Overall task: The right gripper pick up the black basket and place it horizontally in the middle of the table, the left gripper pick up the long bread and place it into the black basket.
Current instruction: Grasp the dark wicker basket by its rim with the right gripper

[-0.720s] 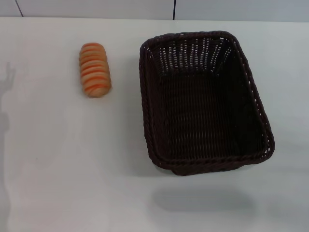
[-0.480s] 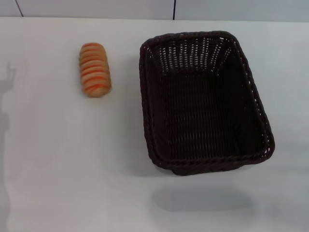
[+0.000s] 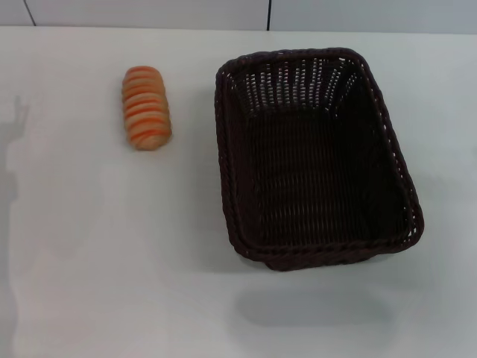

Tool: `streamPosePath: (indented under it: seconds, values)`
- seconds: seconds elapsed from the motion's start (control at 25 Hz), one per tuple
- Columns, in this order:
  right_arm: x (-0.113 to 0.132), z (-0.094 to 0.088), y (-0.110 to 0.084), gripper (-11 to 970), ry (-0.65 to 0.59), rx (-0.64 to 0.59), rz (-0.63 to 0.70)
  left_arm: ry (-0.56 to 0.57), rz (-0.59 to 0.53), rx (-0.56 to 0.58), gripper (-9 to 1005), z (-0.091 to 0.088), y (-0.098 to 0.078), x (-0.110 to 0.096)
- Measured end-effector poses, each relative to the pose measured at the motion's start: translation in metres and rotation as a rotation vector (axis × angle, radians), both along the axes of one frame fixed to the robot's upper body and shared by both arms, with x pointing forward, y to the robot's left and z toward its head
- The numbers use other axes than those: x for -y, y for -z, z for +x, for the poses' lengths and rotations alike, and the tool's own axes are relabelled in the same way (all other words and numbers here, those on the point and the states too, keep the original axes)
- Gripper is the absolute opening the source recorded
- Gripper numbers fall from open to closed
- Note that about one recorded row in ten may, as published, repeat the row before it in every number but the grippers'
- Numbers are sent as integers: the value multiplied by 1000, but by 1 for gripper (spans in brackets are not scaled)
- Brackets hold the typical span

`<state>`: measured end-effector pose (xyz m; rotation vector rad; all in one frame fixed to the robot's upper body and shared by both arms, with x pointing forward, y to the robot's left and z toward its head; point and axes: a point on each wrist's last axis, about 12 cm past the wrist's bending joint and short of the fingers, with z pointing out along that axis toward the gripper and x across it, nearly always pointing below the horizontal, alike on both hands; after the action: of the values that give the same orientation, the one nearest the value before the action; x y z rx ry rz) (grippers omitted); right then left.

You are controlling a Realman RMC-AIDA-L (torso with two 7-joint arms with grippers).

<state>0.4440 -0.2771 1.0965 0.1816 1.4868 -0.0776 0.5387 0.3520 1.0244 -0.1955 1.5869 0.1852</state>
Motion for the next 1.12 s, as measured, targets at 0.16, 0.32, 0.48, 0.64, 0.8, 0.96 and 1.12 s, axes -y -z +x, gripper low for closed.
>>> streamPosePath:
  seconds: [0.16, 0.32, 0.48, 0.64, 0.8, 0.96, 1.12]
  values:
    - [-11, 17, -27, 825, -186, -125, 52, 2, -2, -1, 860, 1, 0, 0]
    - [-18, 36, -40, 825, -354, -271, 134, 7, 2, 2, 860, 3, -2, 2]
    - [-11, 47, -42, 826, -491, -409, 217, 13, 2, 1, 860, 8, -4, 3]
    - [-12, 58, -31, 826, -616, -535, 250, 11, -2, -1, 861, 10, -4, 3]
    - [-10, 68, -26, 827, -647, -575, 264, 12, -2, 0, 861, 11, -5, 4]
    - [-15, 79, -18, 816, -678, -616, 279, 11, -1, 0, 861, 11, -5, 4]
    - [-18, 85, -11, 802, -695, -649, 289, 11, -2, -2, 861, 11, -5, 4]
